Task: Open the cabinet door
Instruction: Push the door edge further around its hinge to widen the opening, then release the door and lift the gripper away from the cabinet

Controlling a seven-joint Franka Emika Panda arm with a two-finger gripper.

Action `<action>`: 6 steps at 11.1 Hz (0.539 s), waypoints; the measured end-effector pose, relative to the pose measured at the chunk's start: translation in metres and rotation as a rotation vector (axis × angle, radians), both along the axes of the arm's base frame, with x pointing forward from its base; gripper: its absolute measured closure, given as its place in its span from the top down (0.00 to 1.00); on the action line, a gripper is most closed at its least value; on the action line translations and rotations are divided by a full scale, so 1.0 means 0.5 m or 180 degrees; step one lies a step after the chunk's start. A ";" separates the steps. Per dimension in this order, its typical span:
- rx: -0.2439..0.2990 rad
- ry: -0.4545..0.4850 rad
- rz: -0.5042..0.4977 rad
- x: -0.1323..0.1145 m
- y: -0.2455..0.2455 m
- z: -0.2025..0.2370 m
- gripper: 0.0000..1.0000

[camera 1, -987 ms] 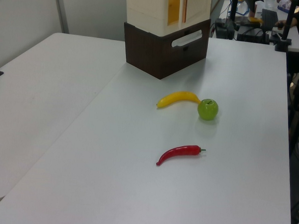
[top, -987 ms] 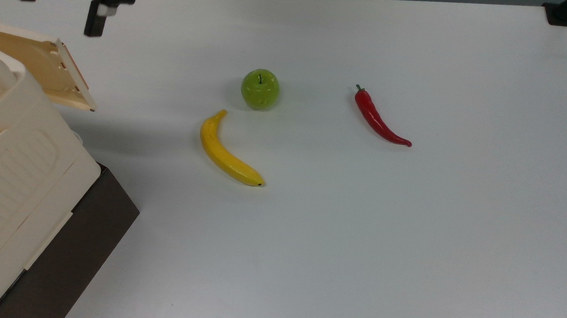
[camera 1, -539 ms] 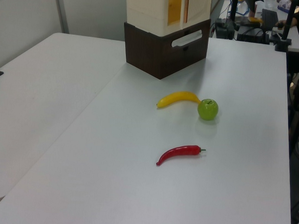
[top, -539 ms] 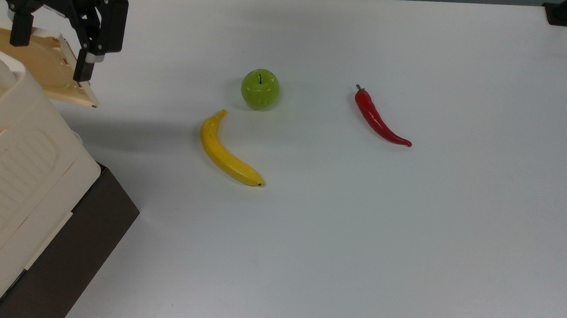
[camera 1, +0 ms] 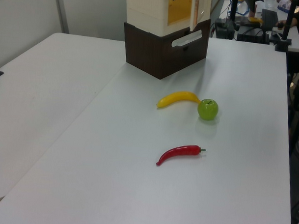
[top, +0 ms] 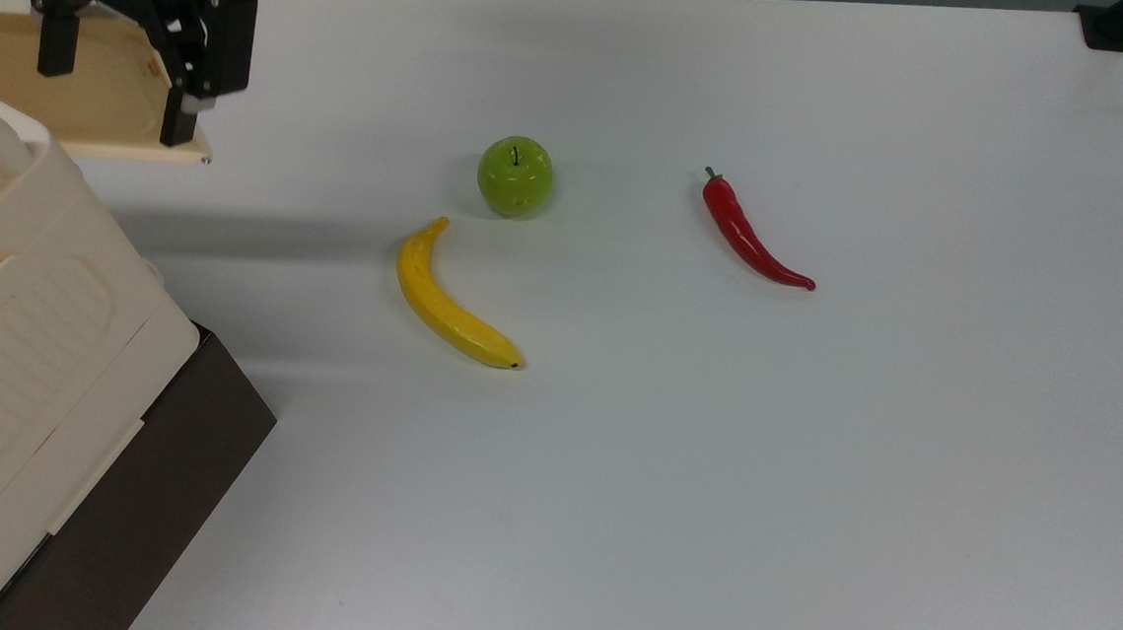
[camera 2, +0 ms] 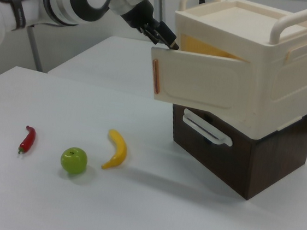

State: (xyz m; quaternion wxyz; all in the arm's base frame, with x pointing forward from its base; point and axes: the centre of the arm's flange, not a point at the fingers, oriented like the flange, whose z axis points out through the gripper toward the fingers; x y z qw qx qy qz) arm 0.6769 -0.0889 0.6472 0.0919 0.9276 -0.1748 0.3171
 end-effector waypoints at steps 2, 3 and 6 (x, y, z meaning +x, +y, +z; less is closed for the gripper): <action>0.0021 0.0253 0.0053 -0.033 -0.025 0.020 1.00; 0.0012 0.0436 0.0134 -0.051 -0.033 0.024 1.00; 0.0064 0.0837 0.0332 -0.093 -0.059 0.031 1.00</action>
